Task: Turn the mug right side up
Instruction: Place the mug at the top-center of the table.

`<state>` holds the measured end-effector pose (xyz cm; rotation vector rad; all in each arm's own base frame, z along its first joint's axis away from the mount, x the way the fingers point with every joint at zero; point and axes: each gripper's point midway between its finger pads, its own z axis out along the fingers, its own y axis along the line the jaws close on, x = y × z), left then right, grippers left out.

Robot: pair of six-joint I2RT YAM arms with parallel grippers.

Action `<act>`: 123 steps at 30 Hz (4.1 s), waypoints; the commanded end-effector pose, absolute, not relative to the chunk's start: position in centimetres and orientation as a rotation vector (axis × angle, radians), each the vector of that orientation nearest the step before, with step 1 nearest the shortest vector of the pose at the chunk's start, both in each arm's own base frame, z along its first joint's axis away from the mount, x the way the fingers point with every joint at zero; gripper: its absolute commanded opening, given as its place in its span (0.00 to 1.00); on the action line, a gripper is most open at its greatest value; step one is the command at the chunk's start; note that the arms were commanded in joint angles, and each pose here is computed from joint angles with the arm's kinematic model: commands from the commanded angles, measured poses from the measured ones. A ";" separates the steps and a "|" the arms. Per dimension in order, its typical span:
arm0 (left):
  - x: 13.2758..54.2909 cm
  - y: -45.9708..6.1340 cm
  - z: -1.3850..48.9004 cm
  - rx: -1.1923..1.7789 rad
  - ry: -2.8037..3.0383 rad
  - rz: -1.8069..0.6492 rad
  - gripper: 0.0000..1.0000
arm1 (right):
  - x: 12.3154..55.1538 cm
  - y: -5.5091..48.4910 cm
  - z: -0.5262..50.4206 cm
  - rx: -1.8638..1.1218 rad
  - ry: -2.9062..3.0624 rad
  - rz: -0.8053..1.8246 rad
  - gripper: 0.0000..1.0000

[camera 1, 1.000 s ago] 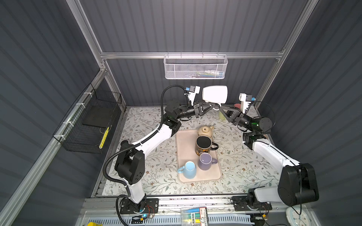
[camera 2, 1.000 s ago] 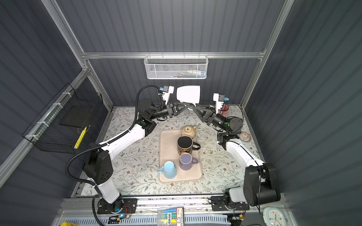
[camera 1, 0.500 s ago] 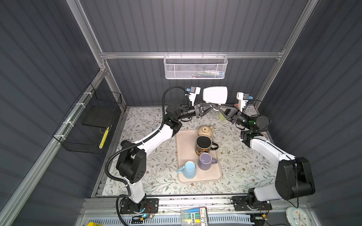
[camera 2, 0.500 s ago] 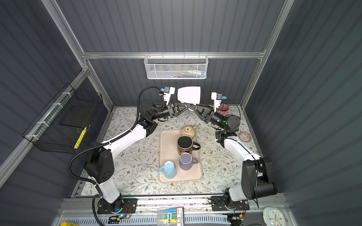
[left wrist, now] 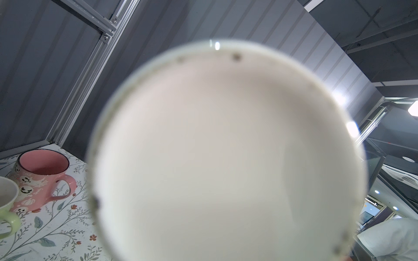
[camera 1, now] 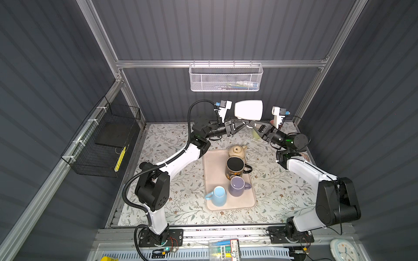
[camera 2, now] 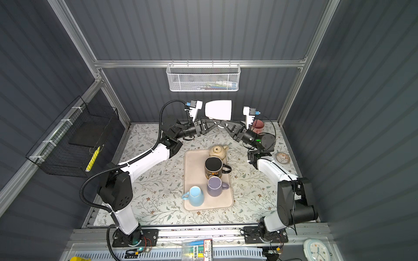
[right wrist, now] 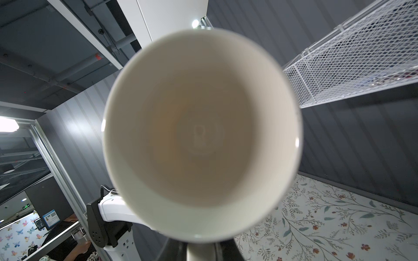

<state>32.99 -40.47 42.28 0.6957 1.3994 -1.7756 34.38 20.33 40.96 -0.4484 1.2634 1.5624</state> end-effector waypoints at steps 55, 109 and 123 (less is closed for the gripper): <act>32.1 -22.3 22.8 0.540 2.189 -0.440 1.00 | 44.7 14.5 30.0 -0.152 2.094 0.630 0.00; 31.0 -18.1 17.1 0.569 2.393 -0.065 1.00 | 59.3 15.0 13.2 -0.137 2.511 0.023 0.00; 30.2 -18.2 17.4 0.590 2.411 -0.092 1.00 | 59.6 14.5 11.4 -0.110 2.540 0.038 0.00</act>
